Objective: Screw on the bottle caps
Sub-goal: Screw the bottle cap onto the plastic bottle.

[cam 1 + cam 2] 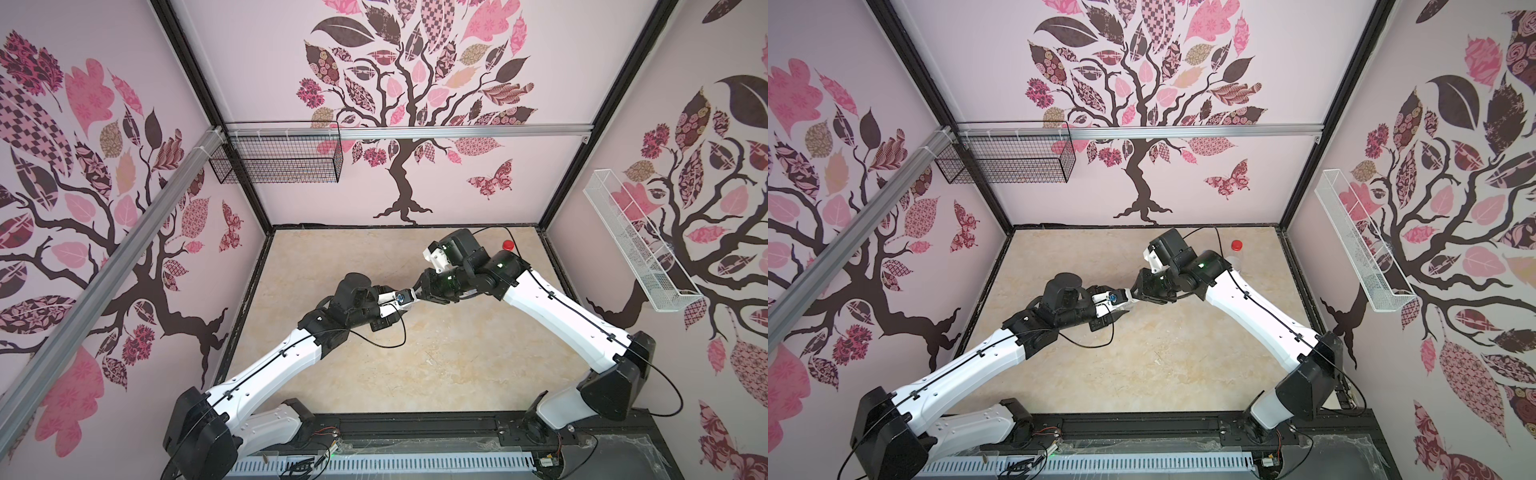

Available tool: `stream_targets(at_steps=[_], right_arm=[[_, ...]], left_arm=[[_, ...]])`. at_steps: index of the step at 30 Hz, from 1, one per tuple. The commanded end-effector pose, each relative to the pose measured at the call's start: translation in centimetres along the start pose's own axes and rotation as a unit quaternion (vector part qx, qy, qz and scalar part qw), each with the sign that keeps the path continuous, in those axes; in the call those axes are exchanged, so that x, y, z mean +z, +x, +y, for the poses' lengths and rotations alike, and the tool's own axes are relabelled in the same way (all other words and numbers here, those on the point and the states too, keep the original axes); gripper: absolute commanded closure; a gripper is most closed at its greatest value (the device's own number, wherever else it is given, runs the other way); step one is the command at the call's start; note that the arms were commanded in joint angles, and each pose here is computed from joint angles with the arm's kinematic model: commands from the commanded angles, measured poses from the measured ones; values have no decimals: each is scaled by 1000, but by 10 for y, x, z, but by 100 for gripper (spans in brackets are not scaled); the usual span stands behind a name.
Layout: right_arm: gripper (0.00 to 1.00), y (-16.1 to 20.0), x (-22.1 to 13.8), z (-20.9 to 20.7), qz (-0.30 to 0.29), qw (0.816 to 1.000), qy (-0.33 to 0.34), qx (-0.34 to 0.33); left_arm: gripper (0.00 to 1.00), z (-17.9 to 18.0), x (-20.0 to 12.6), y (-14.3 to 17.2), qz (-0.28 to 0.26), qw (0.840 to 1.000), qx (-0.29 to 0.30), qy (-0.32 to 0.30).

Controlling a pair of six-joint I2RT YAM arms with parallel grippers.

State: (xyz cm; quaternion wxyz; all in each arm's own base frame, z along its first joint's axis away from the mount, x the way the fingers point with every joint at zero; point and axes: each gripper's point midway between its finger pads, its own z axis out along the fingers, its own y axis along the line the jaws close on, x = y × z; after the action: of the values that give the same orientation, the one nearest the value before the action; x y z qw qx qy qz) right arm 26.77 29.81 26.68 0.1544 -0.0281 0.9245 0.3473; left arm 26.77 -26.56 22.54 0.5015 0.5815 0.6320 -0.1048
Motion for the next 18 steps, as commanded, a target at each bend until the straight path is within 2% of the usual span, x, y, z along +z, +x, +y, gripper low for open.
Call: stream_targets(at_steps=[1, 3, 6, 8, 10, 13, 14, 18], right_arm=[[44, -36, -42, 9, -121, 992, -16, -42], [31, -38, -62, 25, -151, 980, -40, -124], [16, -24, -84, 37, -169, 944, -62, -278], [11, -1, -89, 36, -157, 897, -78, -406], [11, 24, -88, 29, -137, 838, -91, -520], [12, 53, -79, 17, -107, 755, -107, -638], [13, 59, -76, 13, -94, 732, -111, -666], [16, 65, -66, 12, -57, 689, -126, -711]], left_arm=[[72, 2, 1, 8, 5, 1000, -14, 2], [72, 1, -1, 19, 11, 999, -38, 15], [72, -1, -5, 24, 2, 997, -66, 44], [72, -8, -11, 17, -19, 994, -71, 81], [71, -17, -16, 5, -45, 989, -72, 119], [71, -32, -22, -12, -77, 977, -78, 182], [71, -36, -24, -16, -85, 973, -79, 200], [67, -43, -31, -29, -104, 962, -77, 242]])
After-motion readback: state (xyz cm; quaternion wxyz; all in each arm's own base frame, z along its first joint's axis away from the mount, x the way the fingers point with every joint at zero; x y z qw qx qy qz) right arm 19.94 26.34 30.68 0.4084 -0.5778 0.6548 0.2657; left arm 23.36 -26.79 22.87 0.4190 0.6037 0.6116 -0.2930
